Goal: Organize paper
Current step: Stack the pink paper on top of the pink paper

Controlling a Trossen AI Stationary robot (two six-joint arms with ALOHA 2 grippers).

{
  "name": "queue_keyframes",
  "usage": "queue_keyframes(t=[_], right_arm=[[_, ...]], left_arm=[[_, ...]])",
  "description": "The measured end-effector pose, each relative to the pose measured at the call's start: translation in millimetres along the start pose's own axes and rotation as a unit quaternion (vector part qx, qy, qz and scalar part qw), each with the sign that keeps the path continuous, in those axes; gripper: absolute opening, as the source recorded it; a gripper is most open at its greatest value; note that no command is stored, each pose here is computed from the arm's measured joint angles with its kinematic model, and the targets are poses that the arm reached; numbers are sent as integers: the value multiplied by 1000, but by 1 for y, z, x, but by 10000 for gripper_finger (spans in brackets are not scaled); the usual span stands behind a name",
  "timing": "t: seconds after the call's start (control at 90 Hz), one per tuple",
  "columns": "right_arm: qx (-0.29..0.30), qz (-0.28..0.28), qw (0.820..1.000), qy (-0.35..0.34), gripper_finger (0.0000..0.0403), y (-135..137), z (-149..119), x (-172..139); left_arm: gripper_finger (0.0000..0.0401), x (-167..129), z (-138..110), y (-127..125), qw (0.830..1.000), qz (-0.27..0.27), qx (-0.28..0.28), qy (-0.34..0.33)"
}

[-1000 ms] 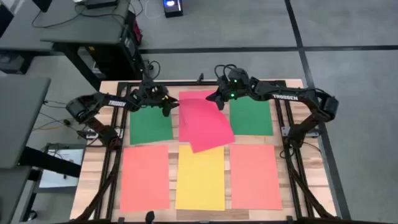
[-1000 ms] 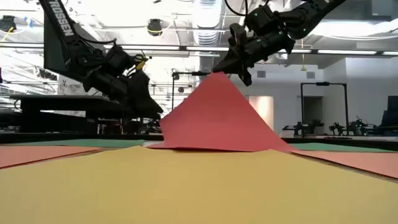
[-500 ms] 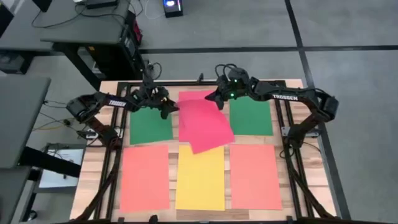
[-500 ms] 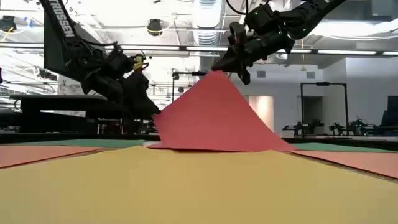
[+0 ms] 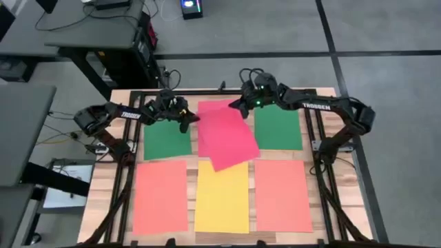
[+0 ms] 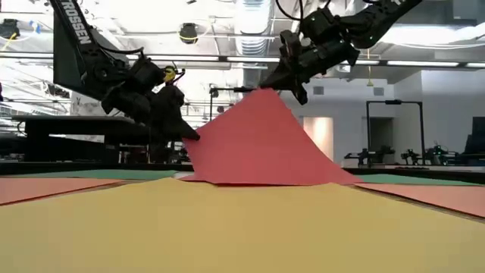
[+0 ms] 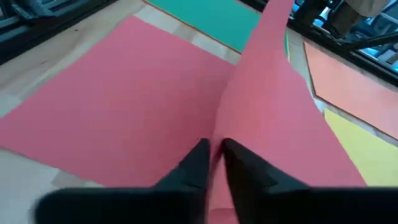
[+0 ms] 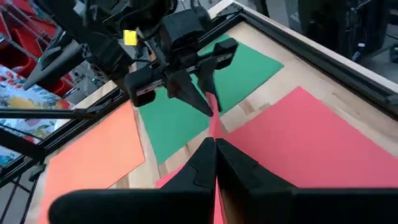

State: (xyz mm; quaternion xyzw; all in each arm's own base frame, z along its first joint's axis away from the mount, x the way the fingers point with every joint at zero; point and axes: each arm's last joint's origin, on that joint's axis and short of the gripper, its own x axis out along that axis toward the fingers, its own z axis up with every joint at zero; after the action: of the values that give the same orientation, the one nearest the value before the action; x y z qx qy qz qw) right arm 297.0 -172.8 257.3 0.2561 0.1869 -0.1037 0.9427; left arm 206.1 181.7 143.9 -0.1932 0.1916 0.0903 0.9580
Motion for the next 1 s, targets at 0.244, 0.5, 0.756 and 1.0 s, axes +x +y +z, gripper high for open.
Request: queue_keyframes(t=[0.244,0.5,0.756,1.0], right_arm=[[15,-20,1000,10,0,-11,0,-4],[18,-28,999,13,0,-15,0,-6],[18,-41,999,9,0,-19,0,-7],[16,-62,998,18,0,-24,-1,-9]], left_arm=[[0,-7,7,3,1000,13,-10,-22],[0,-12,32,1,998,12,7,-58],[0,-9,60,2,998,26,13,-53],[0,-9,73,3,998,56,21,-25]])
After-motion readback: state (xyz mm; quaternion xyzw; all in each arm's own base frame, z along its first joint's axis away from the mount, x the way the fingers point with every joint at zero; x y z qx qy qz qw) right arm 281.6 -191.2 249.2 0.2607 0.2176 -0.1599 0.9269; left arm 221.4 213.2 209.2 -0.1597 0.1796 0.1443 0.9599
